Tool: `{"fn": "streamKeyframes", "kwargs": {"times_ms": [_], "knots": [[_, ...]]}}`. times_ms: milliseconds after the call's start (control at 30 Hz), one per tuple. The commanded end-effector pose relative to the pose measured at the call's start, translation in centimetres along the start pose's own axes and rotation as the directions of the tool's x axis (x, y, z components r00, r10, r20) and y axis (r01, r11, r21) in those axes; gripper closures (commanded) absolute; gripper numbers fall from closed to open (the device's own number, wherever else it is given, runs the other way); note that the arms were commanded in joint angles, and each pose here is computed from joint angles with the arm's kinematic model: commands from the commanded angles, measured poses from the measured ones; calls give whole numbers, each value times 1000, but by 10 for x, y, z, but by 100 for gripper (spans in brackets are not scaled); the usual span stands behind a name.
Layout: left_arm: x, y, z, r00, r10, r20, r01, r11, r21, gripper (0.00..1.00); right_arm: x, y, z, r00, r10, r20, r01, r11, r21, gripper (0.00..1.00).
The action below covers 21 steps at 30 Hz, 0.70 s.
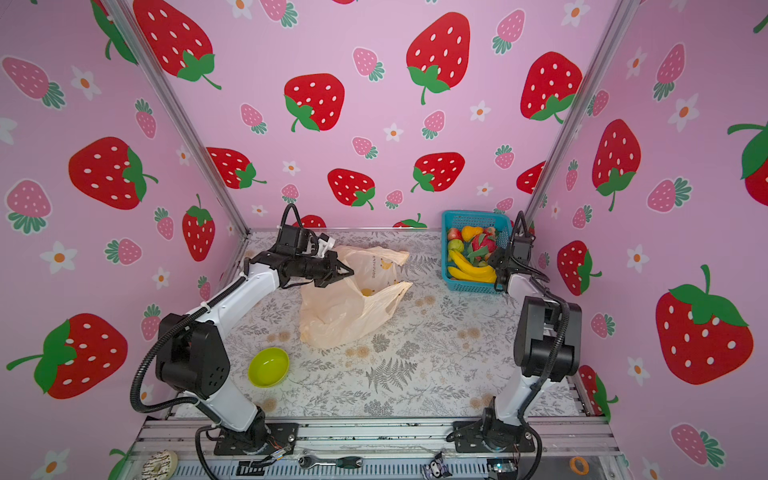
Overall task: Place the fake fruits into the plastic bag and tie a complex knot
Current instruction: 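Grasp the yellow bananas in the basket with the right gripper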
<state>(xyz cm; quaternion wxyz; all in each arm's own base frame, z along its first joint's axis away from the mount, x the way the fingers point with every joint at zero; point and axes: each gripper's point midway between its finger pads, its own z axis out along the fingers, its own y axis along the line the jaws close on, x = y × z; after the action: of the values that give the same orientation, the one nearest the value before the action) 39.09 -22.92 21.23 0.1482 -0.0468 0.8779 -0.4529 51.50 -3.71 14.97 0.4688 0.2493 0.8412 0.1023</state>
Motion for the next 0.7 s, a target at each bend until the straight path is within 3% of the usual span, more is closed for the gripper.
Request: {"fn": "streamKeyframes", "kwargs": {"times_ms": [0, 400, 667], "knots": [[-2, -15, -10, 1000, 24, 10, -25, 999, 34, 100, -29, 15, -12, 997, -24, 68, 25, 1000, -14, 81], [-1, -14, -9, 1000, 22, 5, -23, 999, 31, 100, -57, 24, -24, 978, -173, 113, 163, 982, 94, 94], [-1, -14, -9, 1000, 20, 5, -20, 999, 31, 100, -94, 41, -66, 930, -306, 206, 261, 940, 219, 100]]}}
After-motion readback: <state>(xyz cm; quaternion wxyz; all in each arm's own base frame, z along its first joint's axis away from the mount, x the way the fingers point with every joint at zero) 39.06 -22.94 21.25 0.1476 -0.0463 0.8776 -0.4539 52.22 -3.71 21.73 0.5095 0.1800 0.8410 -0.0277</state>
